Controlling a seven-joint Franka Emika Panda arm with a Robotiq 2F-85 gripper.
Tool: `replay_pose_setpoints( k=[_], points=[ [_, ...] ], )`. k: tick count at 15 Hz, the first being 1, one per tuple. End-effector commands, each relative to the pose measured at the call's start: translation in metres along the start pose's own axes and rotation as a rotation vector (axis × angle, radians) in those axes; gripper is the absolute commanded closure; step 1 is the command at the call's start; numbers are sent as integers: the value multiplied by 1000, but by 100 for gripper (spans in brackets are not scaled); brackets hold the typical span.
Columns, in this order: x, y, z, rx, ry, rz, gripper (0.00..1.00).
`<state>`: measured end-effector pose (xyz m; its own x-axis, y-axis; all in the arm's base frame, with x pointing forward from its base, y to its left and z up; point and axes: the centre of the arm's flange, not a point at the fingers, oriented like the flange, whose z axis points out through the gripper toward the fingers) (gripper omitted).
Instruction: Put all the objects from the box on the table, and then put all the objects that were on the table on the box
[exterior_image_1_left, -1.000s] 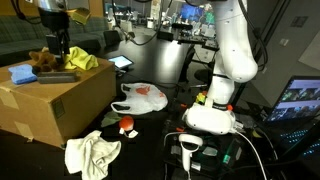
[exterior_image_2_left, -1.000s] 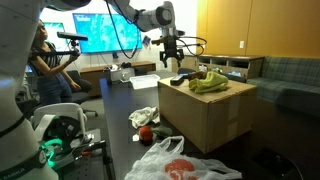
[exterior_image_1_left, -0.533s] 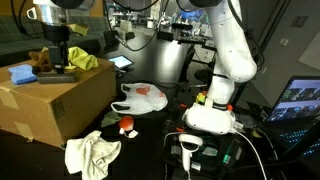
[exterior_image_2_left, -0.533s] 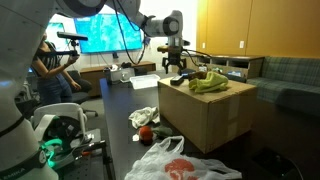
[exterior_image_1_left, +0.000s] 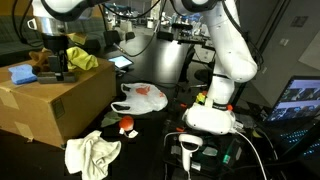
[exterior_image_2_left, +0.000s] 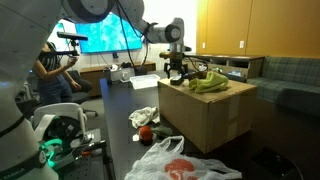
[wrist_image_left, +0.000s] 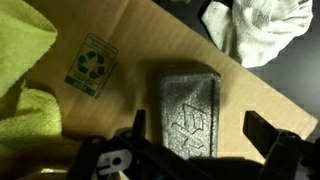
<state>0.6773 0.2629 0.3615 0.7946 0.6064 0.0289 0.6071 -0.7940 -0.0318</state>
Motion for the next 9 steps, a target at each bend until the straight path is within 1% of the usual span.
replay_pose_setpoints(
  k=[1,5,7,9],
  points=[
    [16,2,6,-51,7,1,0],
    [19,-1,14,-87,-16,-14,0],
    [19,-2,14,-104,-22,-22,25],
    [19,-4,9,-108,-22,-34,41]
  ],
)
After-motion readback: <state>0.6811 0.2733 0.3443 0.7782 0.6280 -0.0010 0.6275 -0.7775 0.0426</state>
